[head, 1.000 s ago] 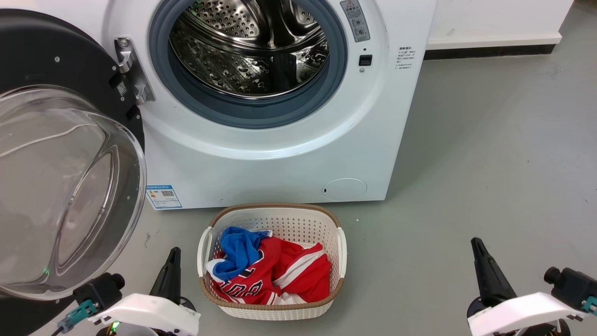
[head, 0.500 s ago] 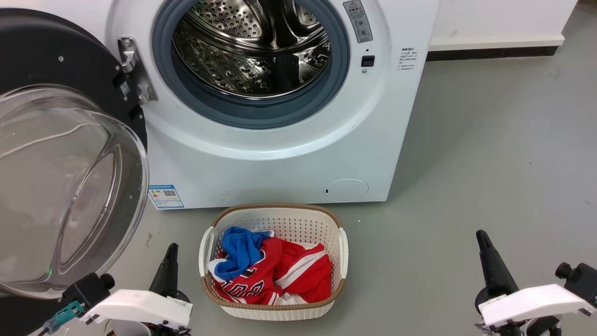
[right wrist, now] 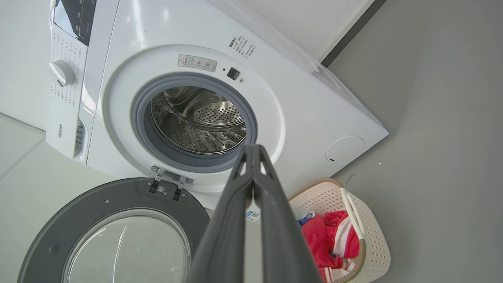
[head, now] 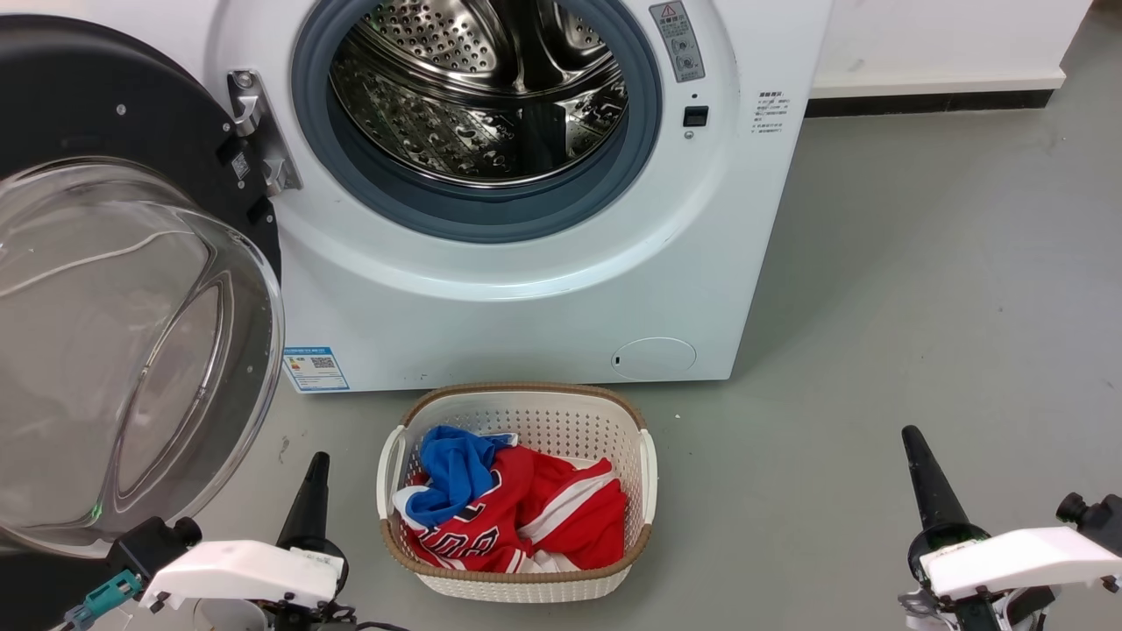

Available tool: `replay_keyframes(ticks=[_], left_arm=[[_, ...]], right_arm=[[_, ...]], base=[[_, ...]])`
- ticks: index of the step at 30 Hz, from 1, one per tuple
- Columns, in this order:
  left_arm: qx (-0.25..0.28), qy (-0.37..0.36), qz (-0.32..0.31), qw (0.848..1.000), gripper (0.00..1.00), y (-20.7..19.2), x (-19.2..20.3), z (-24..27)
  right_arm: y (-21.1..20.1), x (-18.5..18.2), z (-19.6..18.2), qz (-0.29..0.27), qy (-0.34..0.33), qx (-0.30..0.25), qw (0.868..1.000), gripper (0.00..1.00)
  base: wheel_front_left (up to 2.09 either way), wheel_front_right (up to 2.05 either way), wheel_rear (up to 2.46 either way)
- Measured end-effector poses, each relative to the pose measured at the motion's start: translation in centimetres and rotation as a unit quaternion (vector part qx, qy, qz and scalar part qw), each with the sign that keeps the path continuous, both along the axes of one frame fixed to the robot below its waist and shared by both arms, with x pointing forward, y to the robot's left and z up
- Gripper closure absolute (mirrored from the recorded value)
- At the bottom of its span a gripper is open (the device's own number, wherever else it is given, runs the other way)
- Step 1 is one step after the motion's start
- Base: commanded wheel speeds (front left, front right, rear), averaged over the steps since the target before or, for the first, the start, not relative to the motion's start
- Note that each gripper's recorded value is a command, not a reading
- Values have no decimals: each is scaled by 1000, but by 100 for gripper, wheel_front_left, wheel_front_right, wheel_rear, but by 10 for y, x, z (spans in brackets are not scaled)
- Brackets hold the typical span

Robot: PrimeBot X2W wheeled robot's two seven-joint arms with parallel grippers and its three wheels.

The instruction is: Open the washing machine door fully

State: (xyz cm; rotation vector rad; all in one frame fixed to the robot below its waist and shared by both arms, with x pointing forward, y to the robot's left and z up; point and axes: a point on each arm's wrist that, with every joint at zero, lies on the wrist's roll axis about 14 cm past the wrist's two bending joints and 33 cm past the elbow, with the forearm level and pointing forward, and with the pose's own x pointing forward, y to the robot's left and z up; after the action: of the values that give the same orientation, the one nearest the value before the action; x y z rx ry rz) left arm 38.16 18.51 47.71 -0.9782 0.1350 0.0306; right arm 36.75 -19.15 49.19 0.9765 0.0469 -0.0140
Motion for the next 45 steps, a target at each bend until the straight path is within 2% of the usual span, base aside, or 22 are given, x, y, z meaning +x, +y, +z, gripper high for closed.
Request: replay_keyframes(ticks=[20, 45], left_arm=[[-105, -11, 15, 994, 100, 3, 3, 7], [-218, -31, 28, 975, 100, 9, 5, 18]], right_arm=[[-4, 6, 2, -8, 0, 104, 995, 100], [-7, 14, 7, -13, -7, 217, 976, 100]], base=[[0, 0, 0], [0, 0, 0]])
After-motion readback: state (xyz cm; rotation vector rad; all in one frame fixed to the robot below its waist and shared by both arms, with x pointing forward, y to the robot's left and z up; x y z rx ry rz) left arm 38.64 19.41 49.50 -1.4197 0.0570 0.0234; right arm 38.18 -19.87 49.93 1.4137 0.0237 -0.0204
